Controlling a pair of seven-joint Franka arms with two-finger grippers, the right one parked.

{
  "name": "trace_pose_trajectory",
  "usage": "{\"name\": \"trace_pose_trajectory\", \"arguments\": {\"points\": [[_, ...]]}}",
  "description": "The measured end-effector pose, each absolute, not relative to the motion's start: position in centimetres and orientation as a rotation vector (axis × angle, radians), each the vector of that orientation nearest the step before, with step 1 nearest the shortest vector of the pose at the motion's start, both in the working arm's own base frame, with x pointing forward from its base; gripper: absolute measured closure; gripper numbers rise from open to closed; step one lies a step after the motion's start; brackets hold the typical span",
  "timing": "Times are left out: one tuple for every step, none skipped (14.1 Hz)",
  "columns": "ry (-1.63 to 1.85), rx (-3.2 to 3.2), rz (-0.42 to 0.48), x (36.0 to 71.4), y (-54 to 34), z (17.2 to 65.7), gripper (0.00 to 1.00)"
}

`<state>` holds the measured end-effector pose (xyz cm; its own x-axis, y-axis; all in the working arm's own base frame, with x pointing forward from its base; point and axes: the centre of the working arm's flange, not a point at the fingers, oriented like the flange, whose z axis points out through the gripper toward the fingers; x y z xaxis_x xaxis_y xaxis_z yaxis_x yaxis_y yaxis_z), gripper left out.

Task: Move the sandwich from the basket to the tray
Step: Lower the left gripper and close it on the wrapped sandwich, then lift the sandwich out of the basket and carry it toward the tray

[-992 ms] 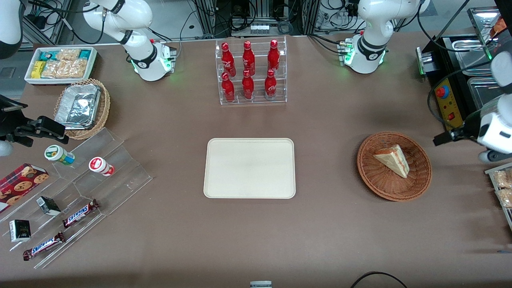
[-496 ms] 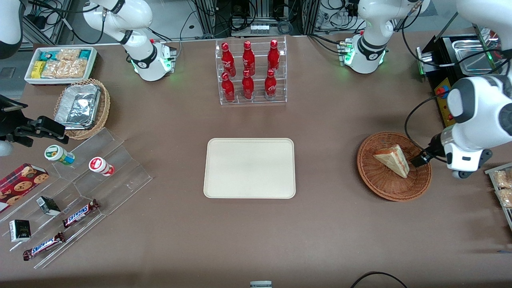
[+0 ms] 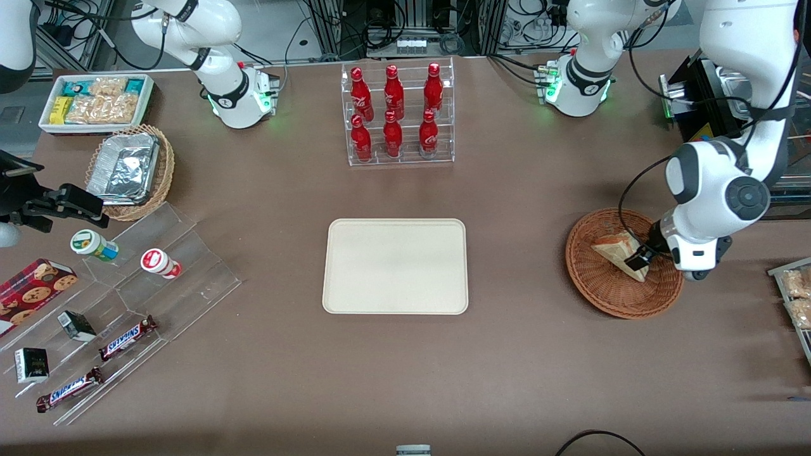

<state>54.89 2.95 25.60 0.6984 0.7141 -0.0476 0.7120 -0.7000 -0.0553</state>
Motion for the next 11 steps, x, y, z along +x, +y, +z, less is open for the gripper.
{"name": "trace_pose_trajectory", "arguments": {"points": [[-1.207, -2.863, 0.106, 54.7, 2.7, 24.8, 0.0], [-1.2, -2.864, 0.115, 54.6, 2.2, 24.0, 0.02], [-1.19, -2.866, 0.122, 54.6, 1.6, 23.4, 0.02], [-1.182, -2.867, 0.129, 54.6, 0.9, 22.9, 0.09], [-1.176, -2.866, 0.136, 54.5, 0.5, 22.6, 0.19], [-1.173, -2.866, 0.141, 54.5, 0.4, 22.4, 0.32], [-1.173, -2.866, 0.142, 54.5, 0.4, 22.3, 0.43], [-1.174, -2.864, 0.144, 54.5, 0.4, 22.4, 0.52], [-1.173, -2.862, 0.151, 54.4, 0.5, 22.4, 0.52], [-1.171, -2.858, 0.165, 54.4, 0.5, 22.6, 0.56], [-1.166, -2.853, 0.181, 54.5, 0.4, 23.1, 0.66]]}}
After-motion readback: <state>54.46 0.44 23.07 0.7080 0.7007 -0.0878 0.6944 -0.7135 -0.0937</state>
